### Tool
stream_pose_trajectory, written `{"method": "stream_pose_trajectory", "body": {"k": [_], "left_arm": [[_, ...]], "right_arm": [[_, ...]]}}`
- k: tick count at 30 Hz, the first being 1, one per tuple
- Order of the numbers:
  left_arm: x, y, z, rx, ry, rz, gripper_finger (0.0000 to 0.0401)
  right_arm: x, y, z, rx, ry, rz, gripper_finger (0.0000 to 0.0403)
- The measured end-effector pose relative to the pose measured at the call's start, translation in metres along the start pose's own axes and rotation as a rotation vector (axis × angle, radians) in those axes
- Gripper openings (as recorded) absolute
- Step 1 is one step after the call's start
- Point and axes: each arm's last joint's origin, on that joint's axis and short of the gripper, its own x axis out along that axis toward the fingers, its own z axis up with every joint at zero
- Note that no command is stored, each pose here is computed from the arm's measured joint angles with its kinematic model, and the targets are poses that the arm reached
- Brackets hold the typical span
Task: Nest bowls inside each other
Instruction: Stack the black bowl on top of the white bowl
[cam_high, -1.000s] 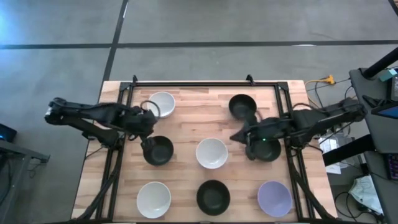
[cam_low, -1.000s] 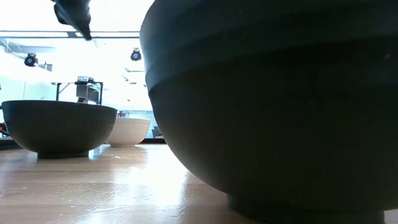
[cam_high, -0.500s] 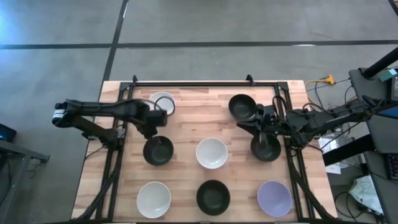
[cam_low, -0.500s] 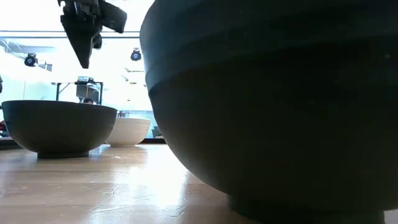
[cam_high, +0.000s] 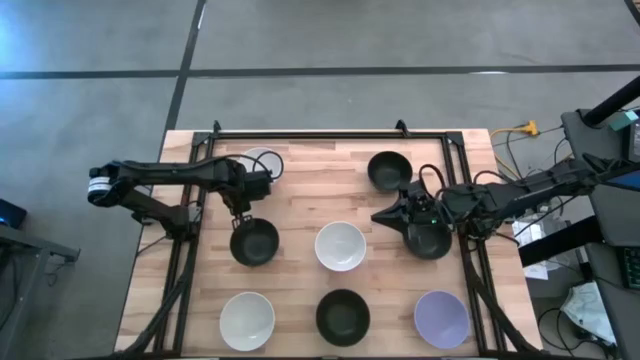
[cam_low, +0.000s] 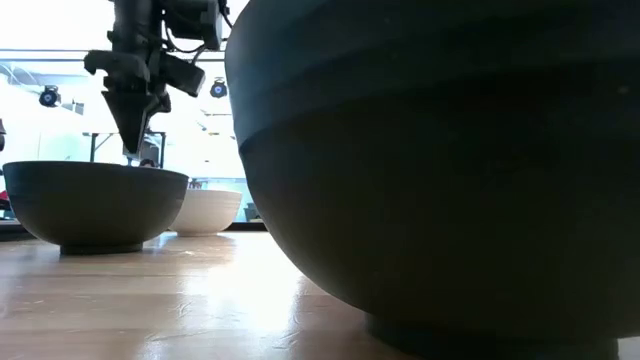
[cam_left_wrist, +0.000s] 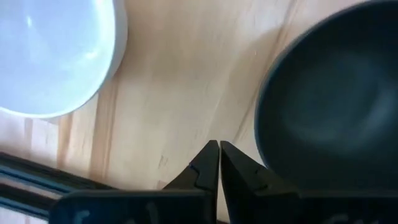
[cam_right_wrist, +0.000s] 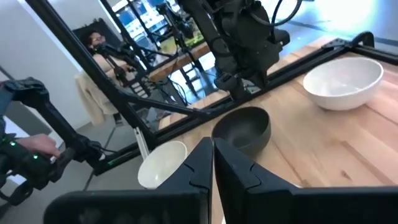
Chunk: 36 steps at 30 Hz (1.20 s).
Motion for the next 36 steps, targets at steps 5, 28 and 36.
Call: {"method": "stream_pose_trajectory", "body": {"k": [5,28,36], "left_arm": [[0.007,-0.001,0.002,-0.003,-0.002,-0.074,0.0009],[0.044,0.010,0.026,0.040,0.078,-0.205,0.0221],[0.055,0.008,0.034,0.077,0.086,-0.206,0.0215]], "right_arm": [[0.006,-0.001,-0.004,0.002,0.021,-0.012,0.0009],[0.009,-0.001,-0.005,0.029,0.024,-0.020,0.0009],[0.009,-0.001,-0.005,0.046,0.024,-0.021,0.0009]]}}
